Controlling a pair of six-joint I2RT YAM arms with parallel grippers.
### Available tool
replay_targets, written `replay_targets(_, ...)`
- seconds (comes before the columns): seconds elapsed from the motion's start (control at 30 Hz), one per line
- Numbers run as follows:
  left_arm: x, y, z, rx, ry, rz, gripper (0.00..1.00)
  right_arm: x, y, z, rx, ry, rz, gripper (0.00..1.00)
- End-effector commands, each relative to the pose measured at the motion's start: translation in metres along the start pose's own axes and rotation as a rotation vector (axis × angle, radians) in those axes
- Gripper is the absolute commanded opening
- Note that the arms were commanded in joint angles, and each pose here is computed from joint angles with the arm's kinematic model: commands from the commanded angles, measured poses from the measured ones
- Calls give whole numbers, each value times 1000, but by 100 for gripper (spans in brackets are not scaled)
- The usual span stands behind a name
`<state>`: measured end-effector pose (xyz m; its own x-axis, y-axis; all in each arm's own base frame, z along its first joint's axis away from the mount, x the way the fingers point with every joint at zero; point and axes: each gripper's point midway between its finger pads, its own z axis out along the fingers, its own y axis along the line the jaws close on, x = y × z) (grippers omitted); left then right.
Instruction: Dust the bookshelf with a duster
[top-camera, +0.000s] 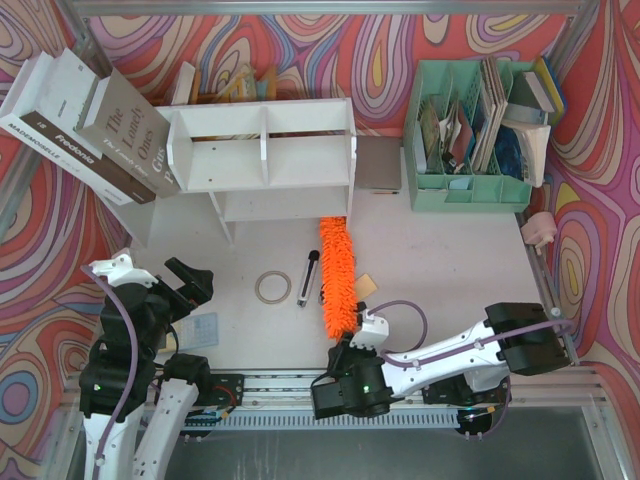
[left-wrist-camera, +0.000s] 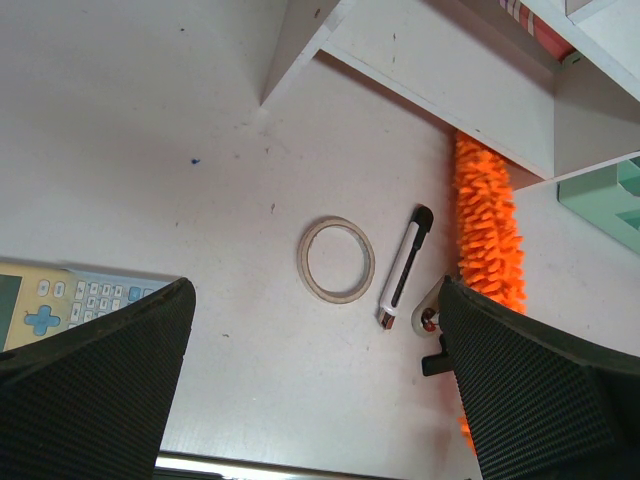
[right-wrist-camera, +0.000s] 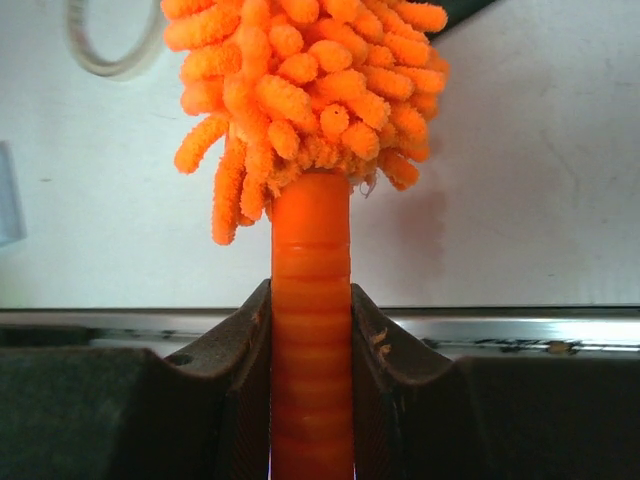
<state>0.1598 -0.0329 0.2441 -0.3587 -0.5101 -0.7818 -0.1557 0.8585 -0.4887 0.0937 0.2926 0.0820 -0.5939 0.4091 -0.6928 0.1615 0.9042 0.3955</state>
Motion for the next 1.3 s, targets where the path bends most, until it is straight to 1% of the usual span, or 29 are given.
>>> replay_targets(0.0,2,1,4,0,4,11,98,4,-15,14,12,21,0,0)
replay_targets(0.13,2,1,4,1,3,10,98,-12,-5,9,-16,-28,-12,0)
replay_targets(0.2,1,1,4,1,0,10,98,-15,5,6,-28,-47,-44,0)
replay_targets(0.37,2,1,4,-2,8,13,98,-13,42,-8,-128,-90,-151,0)
replay_targets(0.5,2,1,4,-1,5,11,98,-2,64,-10,-200,-74,-206,0)
replay_targets(0.7,1,1,4,1,1,10,98,15,102,-17,-353,-40,-277,0)
replay_targets(0.77,1,1,4,1,1,10,98,21,109,-18,-373,-31,-311,0)
replay_targets(0.9,2,1,4,2,1,10,98,31,113,-11,-361,5,-354,0)
replay_targets(1.07,2,1,4,0,2,10,98,51,100,14,-282,150,-359,0)
replay_targets(1.27,1,1,3,3,0,10,98,56,95,21,-222,176,-388,0)
